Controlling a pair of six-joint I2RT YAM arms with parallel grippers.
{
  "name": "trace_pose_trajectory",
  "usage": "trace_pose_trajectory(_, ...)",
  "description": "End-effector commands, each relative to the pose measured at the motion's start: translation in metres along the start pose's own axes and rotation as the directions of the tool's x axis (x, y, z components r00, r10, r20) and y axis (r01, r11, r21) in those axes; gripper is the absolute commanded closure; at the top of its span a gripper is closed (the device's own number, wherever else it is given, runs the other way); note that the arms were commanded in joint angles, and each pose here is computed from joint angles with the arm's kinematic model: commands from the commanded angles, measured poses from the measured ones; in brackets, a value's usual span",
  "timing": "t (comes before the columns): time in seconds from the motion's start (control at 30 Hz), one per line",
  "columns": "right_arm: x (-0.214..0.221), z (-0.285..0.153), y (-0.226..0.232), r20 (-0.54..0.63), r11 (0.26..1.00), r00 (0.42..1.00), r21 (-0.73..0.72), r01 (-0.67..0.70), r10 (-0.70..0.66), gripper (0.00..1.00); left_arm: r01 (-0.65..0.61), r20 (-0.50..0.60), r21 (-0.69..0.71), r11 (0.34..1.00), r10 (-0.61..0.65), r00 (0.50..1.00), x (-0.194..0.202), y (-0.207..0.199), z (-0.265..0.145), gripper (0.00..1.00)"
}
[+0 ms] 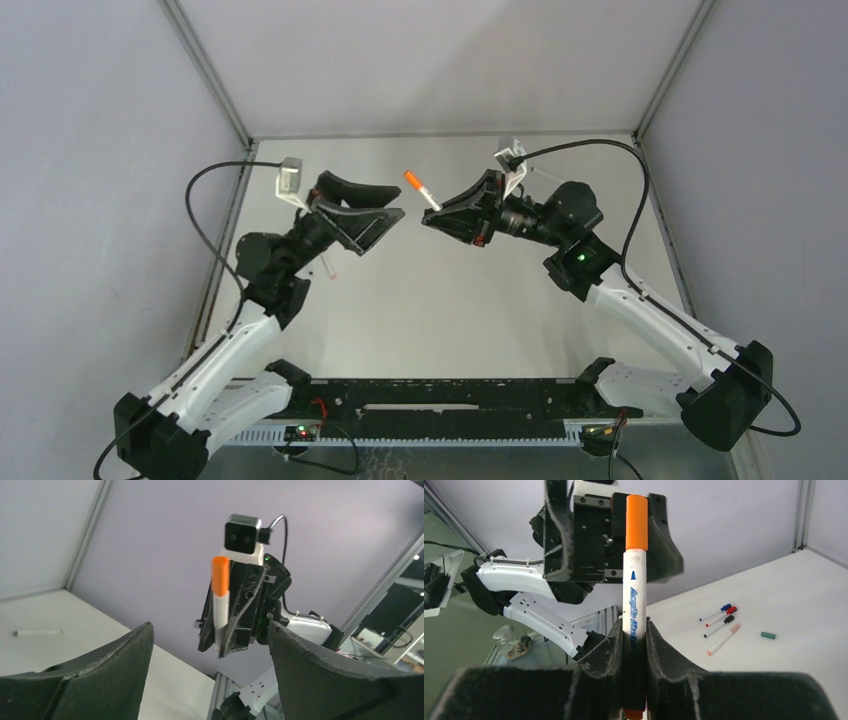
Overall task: Insert the pens into the pen caps
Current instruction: Insert the pen cap onto the pen, then press the pen cap onto the pen.
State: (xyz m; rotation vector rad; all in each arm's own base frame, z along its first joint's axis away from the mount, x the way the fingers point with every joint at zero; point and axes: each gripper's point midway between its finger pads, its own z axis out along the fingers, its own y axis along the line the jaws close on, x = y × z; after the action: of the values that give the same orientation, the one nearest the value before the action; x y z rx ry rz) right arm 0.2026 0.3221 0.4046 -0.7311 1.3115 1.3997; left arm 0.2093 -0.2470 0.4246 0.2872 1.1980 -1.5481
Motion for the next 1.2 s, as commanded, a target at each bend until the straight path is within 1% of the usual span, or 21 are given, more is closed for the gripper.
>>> trace_pose_trajectory(0.0, -0.023, -0.012, 0.024, 0.062, 0.994, 0.996, -0.085, 0.063, -0.058, 1.00, -0.228, 0.045, 0.093, 0.969, 0.224, 0.973, -0.015, -0.031, -0.013, 0.11)
trace_pose_trajectory(0.1, -0.022, -0.018, 0.028, 0.056, 0.992, 0.996, -0.107, 0.074, -0.068, 1.00, -0.302, 0.090, 0.100, 0.948, 0.294, 0.952, -0.028, -0.042, -0.013, 0.02)
trace_pose_trajectory(0.13, -0.021, -0.020, 0.029, 0.052, 0.991, 0.996, -0.113, 0.073, -0.068, 1.00, -0.317, 0.101, 0.104, 0.943, 0.307, 0.946, -0.033, -0.046, -0.011, 0.00)
trace_pose_trajectory(0.27, -0.018, -0.026, 0.032, 0.042, 0.990, 0.997, -0.128, 0.065, -0.060, 1.00, -0.319, 0.121, 0.121, 0.940, 0.305, 0.945, -0.048, -0.053, 0.001, 0.00)
trace_pose_trajectory(0.4, -0.014, -0.030, 0.033, 0.034, 0.990, 0.998, -0.128, 0.056, -0.052, 1.00, -0.262, 0.136, 0.187, 0.947, 0.239, 0.961, -0.057, -0.058, 0.017, 0.01)
trace_pose_trajectory(0.43, -0.014, -0.030, 0.033, 0.034, 0.990, 0.998, -0.127, 0.054, -0.050, 1.00, -0.244, 0.139, 0.209, 0.947, 0.218, 0.966, -0.059, -0.060, 0.021, 0.02)
trace_pose_trajectory(0.5, -0.014, -0.031, 0.034, 0.035, 0.991, 0.998, -0.127, 0.051, -0.047, 1.00, -0.202, 0.148, 0.265, 0.943, 0.167, 0.975, -0.061, -0.065, 0.025, 0.08)
trace_pose_trajectory(0.6, -0.015, -0.031, 0.034, 0.038, 0.991, 0.998, -0.123, 0.048, -0.043, 1.00, -0.170, 0.166, 0.375, 0.911, 0.115, 0.979, -0.061, -0.077, 0.026, 0.18)
trace_pose_trajectory(0.67, -0.015, -0.030, 0.032, 0.038, 0.992, 0.999, -0.119, 0.041, -0.037, 1.00, -0.140, 0.166, 0.433, 0.890, 0.074, 0.983, -0.060, -0.083, 0.024, 0.21)
trace_pose_trajectory(0.73, -0.014, -0.029, 0.031, 0.039, 0.993, 0.999, -0.115, 0.034, -0.029, 1.00, -0.129, 0.150, 0.451, 0.883, 0.067, 0.986, -0.055, -0.083, 0.027, 0.22)
trace_pose_trajectory(0.87, -0.014, -0.028, 0.029, 0.040, 0.994, 0.999, -0.109, 0.018, -0.014, 1.00, -0.147, 0.149, 0.464, 0.874, 0.086, 0.985, -0.049, -0.087, 0.029, 0.22)
trace_pose_trajectory(0.93, -0.014, -0.027, 0.027, 0.041, 0.995, 0.999, -0.104, 0.010, -0.006, 1.00, -0.142, 0.145, 0.464, 0.874, 0.083, 0.986, -0.048, -0.086, 0.031, 0.24)
trace_pose_trajectory(1.13, -0.014, -0.024, 0.024, 0.038, 0.995, 0.999, -0.102, -0.011, 0.015, 1.00, -0.123, 0.125, 0.470, 0.874, 0.072, 0.990, -0.043, -0.083, 0.036, 0.37)
trace_pose_trajectory(1.17, -0.015, -0.024, 0.025, 0.039, 0.995, 0.999, -0.104, -0.011, 0.015, 1.00, -0.121, 0.121, 0.472, 0.873, 0.071, 0.990, -0.042, -0.083, 0.036, 0.40)
